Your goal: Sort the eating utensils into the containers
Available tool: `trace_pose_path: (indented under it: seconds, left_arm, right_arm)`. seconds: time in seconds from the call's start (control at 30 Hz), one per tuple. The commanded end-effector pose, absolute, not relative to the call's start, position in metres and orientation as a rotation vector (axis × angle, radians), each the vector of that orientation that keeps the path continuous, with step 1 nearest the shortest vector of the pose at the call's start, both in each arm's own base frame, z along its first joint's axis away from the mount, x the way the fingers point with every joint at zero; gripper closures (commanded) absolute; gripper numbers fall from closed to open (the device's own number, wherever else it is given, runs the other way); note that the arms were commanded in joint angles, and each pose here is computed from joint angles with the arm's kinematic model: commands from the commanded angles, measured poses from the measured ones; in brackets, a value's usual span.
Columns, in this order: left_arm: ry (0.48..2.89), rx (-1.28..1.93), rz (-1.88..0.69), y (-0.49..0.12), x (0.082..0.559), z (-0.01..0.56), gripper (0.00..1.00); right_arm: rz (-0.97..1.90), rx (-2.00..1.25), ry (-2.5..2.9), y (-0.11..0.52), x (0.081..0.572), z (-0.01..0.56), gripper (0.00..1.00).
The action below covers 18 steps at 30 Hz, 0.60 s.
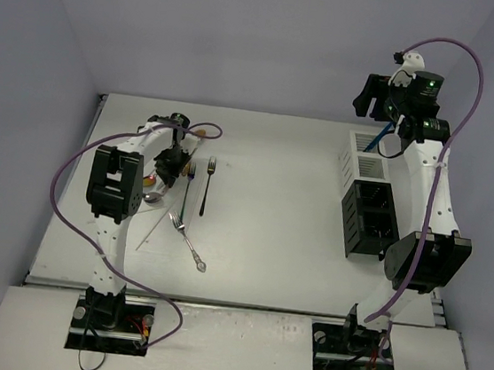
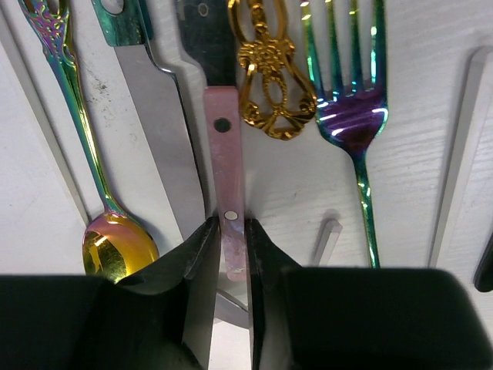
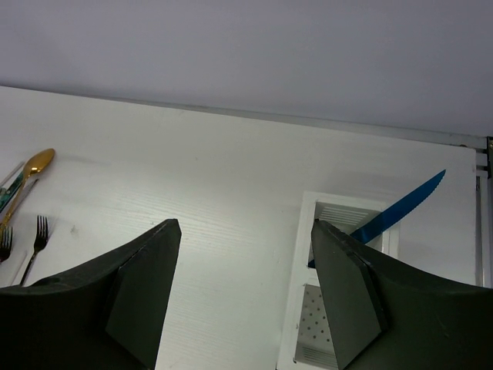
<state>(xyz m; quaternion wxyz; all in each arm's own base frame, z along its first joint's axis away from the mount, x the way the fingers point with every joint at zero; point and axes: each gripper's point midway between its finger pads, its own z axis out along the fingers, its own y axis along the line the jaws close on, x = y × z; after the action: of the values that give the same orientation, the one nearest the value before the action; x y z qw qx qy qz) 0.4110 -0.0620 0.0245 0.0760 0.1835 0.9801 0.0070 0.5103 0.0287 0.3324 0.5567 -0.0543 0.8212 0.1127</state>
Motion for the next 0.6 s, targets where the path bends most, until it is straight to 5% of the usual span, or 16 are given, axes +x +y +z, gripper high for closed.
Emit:
trace_pose_path:
  seconds: [0.0,0.1,0.57]
  left_arm:
    - [2.991,0.503,0.070,-0.056,0.409,0.015,0.90]
    - [2.981,0.469,0.074,-0.056,0.411,0.023,1.00]
    - [2.838,0.340,0.271,-0.030,0.416,0.093,1.00]
  right_arm:
    - [0.275,-0.161,1.839,0.037,0.504,0.366,0.34]
    - [0.282,-0.169,1.840,0.042,0.502,0.366,0.34]
    - [0.354,-0.186,1.844,0.070,0.489,0.366,0.34]
